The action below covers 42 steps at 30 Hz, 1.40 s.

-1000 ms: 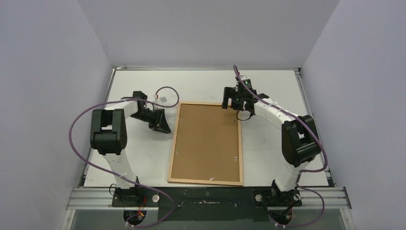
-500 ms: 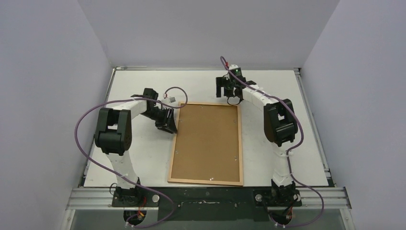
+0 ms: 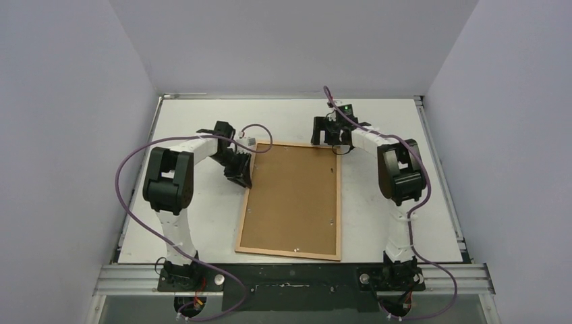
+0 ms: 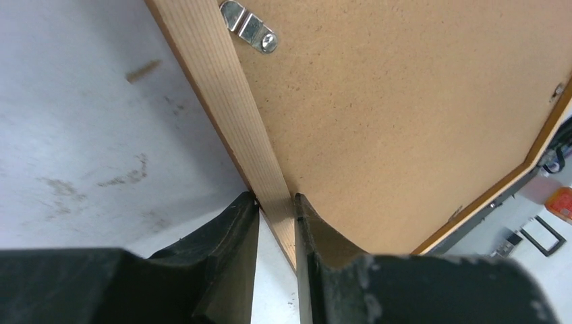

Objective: Put the photo into the frame
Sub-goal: Adjust the photo frame at the center of the board.

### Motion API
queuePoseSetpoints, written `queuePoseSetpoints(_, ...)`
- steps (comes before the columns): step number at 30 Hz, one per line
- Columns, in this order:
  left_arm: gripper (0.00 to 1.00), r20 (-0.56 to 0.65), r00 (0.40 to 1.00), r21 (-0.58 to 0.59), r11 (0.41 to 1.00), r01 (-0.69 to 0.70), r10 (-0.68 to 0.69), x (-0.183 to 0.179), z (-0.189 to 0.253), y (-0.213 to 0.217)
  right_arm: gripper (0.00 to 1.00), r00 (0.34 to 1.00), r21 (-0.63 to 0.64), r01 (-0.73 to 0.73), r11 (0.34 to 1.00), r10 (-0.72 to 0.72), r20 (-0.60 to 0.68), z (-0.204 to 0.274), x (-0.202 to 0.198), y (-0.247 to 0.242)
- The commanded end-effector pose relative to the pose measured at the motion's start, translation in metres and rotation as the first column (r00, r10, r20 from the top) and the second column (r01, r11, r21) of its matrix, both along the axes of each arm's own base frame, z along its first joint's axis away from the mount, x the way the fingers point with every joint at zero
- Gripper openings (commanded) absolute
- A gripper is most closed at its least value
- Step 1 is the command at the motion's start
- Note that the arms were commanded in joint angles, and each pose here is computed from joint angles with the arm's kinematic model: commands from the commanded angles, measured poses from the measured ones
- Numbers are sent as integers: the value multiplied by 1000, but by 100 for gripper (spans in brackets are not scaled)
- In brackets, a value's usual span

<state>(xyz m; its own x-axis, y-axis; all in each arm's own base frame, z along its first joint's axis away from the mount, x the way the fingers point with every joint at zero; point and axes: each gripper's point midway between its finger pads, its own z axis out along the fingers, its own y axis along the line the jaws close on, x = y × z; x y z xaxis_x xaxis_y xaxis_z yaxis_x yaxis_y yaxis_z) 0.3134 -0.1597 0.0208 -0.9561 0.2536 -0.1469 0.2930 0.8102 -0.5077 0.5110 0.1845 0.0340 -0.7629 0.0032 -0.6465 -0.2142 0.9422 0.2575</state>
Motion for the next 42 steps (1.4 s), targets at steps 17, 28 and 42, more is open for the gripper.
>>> queuePoseSetpoints(17, 8, 271, 962, 86, 996, 18, -41, 116, 27, 7, 94, 993, 251, -63, 966, 86, -82, 28, -199, 8)
queuePoseSetpoints(28, 12, 197, 973, -56, 990, 131, -118, 68, 37, -22, 93, 999, 106, 48, 993, -50, 18, 82, -227, -24)
queuePoseSetpoints(42, 26, 184, 983, -150, 988, 36, -8, 115, 53, -43, 96, 979, 324, -136, 936, 78, 187, 126, -135, 116)
